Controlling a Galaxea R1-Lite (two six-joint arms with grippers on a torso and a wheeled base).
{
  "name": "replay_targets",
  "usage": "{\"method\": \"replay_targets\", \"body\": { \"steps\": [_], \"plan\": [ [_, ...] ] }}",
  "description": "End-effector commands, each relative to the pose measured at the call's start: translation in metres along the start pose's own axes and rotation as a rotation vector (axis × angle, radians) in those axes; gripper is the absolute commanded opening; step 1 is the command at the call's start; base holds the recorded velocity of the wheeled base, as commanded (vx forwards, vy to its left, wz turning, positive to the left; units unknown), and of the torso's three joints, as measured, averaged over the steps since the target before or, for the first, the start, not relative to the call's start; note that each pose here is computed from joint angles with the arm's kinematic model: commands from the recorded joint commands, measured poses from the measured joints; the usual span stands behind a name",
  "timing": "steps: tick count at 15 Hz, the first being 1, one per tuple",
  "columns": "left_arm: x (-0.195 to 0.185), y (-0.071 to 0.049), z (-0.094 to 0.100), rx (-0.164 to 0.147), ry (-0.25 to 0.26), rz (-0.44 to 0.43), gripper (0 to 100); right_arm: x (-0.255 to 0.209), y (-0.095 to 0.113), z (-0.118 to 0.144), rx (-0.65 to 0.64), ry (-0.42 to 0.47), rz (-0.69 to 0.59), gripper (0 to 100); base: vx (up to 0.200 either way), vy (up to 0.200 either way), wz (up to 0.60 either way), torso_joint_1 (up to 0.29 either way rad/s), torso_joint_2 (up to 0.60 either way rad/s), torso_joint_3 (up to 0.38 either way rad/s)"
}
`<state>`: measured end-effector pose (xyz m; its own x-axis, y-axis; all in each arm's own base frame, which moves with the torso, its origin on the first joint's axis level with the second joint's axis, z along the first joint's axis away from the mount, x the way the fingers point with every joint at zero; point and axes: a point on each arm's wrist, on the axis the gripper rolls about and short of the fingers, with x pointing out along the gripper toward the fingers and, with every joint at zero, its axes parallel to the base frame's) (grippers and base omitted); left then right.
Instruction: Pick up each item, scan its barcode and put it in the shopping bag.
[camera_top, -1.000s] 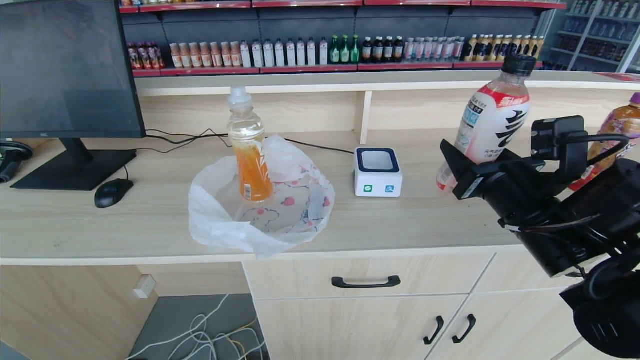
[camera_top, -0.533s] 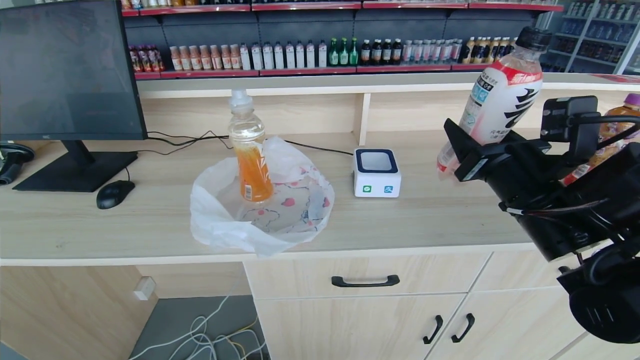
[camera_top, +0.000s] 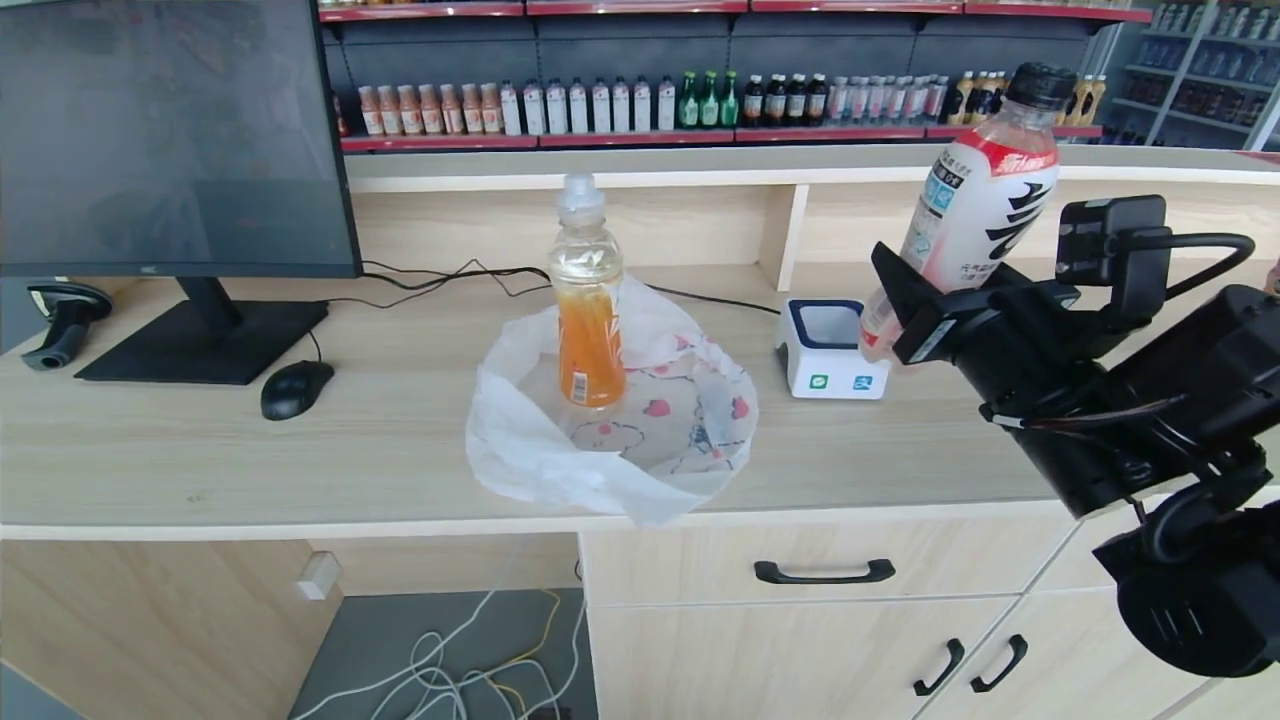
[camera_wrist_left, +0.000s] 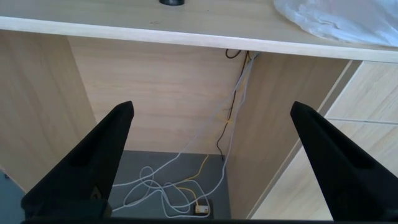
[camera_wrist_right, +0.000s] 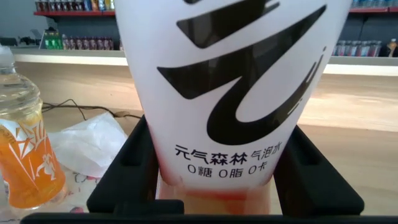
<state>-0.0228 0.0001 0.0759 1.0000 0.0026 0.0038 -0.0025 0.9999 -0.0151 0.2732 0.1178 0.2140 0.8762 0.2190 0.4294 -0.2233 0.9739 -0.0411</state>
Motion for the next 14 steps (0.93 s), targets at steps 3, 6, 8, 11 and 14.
{"method": "replay_targets", "body": {
  "steps": [3, 6, 8, 11, 14],
  "plan": [
    [0.0000, 0.0000, 0.0001, 0.000, -0.001, -0.001, 100, -0.0002, -0.0004, -0.0014, -0.003, 0.004, -0.004, 0, 0.000, 0.000, 0.00, 0.000, 0.00, 0.000],
    [0.0000, 0.0000, 0.0001, 0.000, -0.001, -0.001, 100, -0.0012, -0.0005, -0.0025, -0.004, 0.010, -0.003, 0, 0.000, 0.000, 0.60, 0.002, 0.00, 0.002],
    [0.0000, 0.0000, 0.0001, 0.000, -0.001, 0.001, 100, -0.0018, -0.0005, -0.0031, -0.006, 0.013, -0.003, 0, 0.000, 0.000, 0.60, 0.005, 0.00, 0.005],
    [0.0000, 0.0000, 0.0001, 0.000, -0.001, -0.001, 100, -0.0048, -0.0007, -0.0055, -0.010, 0.028, -0.001, 0, 0.000, 0.000, 0.20, 0.007, 0.00, 0.001],
    [0.0000, 0.0000, 0.0001, -0.002, -0.001, 0.001, 100, -0.0042, 0.0005, -0.0065, -0.009, 0.029, 0.002, 0, 0.000, 0.000, 0.00, 0.000, 0.00, 0.000]
  ]
}}
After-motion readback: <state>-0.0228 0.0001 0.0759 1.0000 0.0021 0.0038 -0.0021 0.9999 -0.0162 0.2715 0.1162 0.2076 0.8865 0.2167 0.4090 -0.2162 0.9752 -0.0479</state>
